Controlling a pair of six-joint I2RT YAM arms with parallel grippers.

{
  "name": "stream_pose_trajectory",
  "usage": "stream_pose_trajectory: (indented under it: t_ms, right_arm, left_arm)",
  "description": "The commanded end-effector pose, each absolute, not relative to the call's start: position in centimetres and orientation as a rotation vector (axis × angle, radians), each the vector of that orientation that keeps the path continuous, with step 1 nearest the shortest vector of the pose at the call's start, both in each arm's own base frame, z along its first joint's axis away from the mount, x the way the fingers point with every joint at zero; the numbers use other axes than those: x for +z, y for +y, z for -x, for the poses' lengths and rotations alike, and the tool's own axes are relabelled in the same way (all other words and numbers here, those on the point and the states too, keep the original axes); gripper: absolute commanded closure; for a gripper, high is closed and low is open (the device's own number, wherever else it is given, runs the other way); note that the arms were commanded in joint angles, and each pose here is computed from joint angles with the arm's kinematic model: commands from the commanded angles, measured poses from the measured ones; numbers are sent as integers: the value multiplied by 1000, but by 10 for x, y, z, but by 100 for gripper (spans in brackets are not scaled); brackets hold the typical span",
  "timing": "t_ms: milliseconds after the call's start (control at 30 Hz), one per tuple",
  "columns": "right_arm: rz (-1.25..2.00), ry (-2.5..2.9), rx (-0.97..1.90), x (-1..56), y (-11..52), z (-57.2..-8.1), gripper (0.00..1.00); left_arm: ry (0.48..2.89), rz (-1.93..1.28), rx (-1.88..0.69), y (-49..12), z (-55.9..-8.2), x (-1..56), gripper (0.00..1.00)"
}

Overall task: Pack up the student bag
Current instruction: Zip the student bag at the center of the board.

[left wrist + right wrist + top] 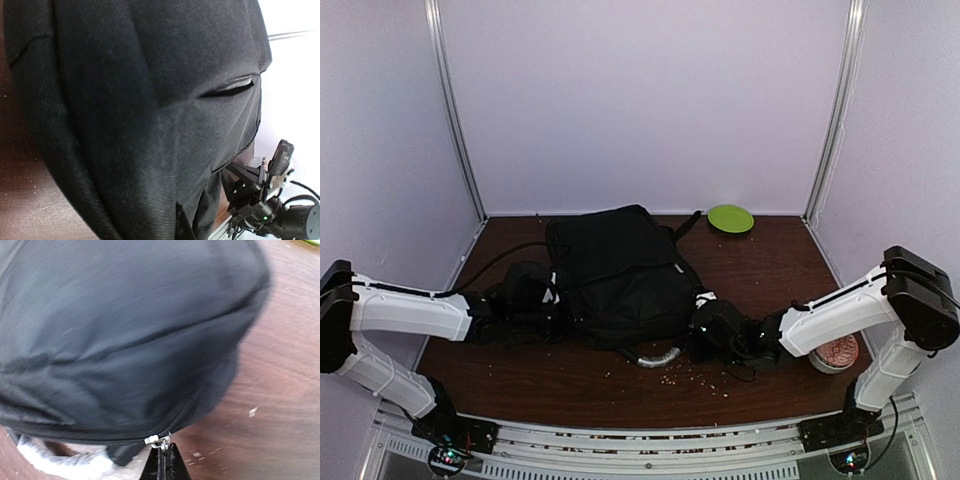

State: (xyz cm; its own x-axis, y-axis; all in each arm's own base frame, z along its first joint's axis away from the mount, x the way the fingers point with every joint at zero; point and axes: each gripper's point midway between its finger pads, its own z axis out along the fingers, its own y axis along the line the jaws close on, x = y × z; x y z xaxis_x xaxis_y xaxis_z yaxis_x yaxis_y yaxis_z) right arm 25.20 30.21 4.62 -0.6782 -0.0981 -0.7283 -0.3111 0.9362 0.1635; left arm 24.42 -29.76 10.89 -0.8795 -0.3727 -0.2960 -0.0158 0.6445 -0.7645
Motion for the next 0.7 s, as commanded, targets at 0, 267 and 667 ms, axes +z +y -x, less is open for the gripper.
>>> stream_pose_trajectory:
  t_ms: [0, 267, 667]
  right_arm:
    - [259, 2347, 207, 35, 262, -259, 100]
    - [206, 2348, 188, 35, 244, -287, 100]
    - [355, 2363, 488, 50, 283, -270, 100]
  left_arm:
    - [2376, 222, -1153, -298, -242, 126, 100]
    - [2427, 212, -1099, -287, -232, 110, 100]
    - [2477, 114, -994, -273, -225, 91, 100]
